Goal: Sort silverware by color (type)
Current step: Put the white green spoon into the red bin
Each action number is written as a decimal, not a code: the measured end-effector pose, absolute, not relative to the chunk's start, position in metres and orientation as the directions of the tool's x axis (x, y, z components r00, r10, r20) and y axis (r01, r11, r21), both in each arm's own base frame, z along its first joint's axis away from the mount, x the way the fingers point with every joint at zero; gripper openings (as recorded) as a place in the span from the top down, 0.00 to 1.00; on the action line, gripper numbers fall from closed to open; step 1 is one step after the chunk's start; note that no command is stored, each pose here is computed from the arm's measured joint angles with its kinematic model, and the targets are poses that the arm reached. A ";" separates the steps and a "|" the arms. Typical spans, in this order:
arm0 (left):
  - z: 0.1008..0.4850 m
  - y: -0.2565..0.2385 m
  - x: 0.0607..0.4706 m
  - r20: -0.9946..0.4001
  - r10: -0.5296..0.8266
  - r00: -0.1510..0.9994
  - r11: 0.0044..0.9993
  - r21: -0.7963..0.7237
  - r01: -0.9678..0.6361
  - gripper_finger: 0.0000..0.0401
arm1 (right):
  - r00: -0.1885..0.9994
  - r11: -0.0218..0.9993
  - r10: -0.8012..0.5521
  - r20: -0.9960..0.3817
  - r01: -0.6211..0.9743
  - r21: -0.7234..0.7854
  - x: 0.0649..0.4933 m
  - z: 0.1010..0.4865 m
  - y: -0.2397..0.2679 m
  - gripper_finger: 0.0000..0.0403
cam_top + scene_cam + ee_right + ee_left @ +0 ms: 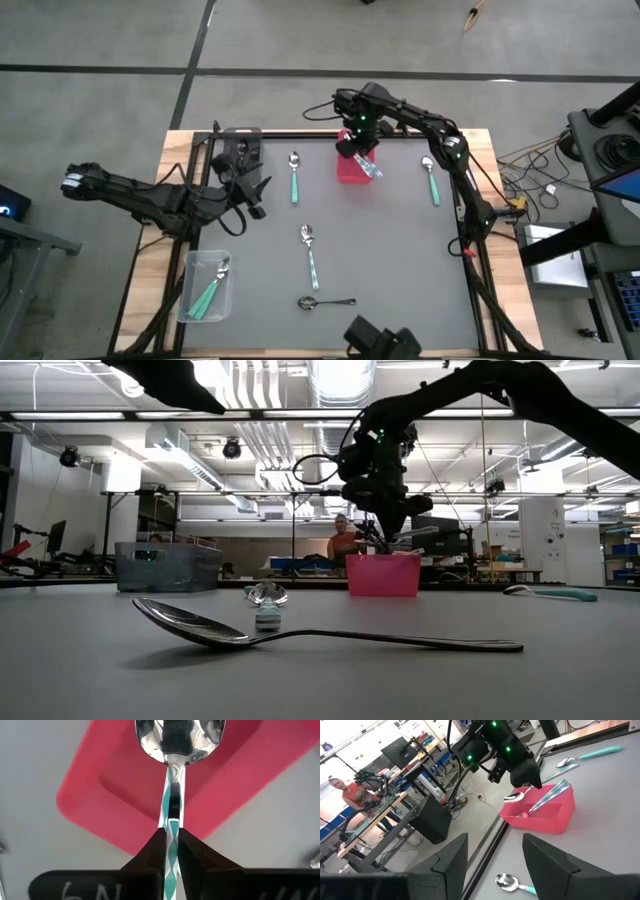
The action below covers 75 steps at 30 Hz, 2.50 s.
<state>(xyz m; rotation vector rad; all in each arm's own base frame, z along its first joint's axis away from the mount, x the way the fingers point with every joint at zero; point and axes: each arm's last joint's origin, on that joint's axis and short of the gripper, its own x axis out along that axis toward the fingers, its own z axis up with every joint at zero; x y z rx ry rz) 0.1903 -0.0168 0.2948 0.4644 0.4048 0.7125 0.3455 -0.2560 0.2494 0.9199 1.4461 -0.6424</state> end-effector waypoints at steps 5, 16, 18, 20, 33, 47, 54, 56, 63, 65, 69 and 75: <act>0.295 -0.017 0.190 -0.194 0.699 0.688 0.665 0.530 -0.526 0.57 | 0.092 0.531 0.127 -0.988 0.835 0.146 0.349 0.242 -0.260 0.95; 0.295 -0.017 0.190 -0.194 0.699 0.689 0.666 0.529 -0.527 0.57 | 0.111 0.537 0.112 -0.987 0.829 0.154 0.350 0.236 -0.263 0.95; 0.295 -0.017 0.190 -0.194 0.699 0.689 0.666 0.529 -0.527 0.57 | 0.120 0.535 0.106 -0.987 0.830 0.158 0.351 0.236 -0.264 0.95; 0.295 -0.017 0.190 -0.194 0.699 0.689 0.666 0.529 -0.527 0.57 | 0.121 0.535 0.105 -0.987 0.830 0.158 0.351 0.235 -0.264 0.95; 0.294 -0.017 0.190 -0.195 0.699 0.688 0.666 0.529 -0.526 0.57 | 0.142 0.535 0.087 -0.986 0.828 0.167 0.354 0.232 -0.266 0.95; 0.294 -0.017 0.190 -0.195 0.698 0.689 0.666 0.529 -0.526 0.57 | 0.181 0.543 0.057 -0.982 0.820 0.183 0.358 0.229 -0.269 0.95; 0.294 -0.017 0.190 -0.195 0.698 0.689 0.666 0.529 -0.526 0.57 | 0.178 0.540 0.060 -0.982 0.822 0.182 0.357 0.228 -0.268 0.95; 0.294 -0.017 0.190 -0.195 0.698 0.689 0.666 0.529 -0.526 0.57 | 0.177 0.540 0.060 -0.982 0.822 0.182 0.357 0.228 -0.268 0.95; 0.294 -0.017 0.190 -0.195 0.698 0.689 0.666 0.529 -0.526 0.57 | 0.158 0.539 0.085 -0.984 0.823 0.179 0.355 0.236 -0.266 0.95; 0.294 -0.017 0.190 -0.195 0.698 0.689 0.666 0.529 -0.526 0.57 | 0.146 0.538 0.095 -0.985 0.825 0.174 0.353 0.238 -0.265 0.95; 0.294 -0.017 0.190 -0.195 0.698 0.689 0.666 0.529 -0.526 0.57 | 0.108 0.532 0.123 -0.987 0.832 0.157 0.350 0.237 -0.262 0.95; 0.294 -0.017 0.190 -0.195 0.698 0.689 0.666 0.529 -0.526 0.57 | 0.081 0.528 0.134 -0.988 0.838 0.141 0.349 0.227 -0.262 0.95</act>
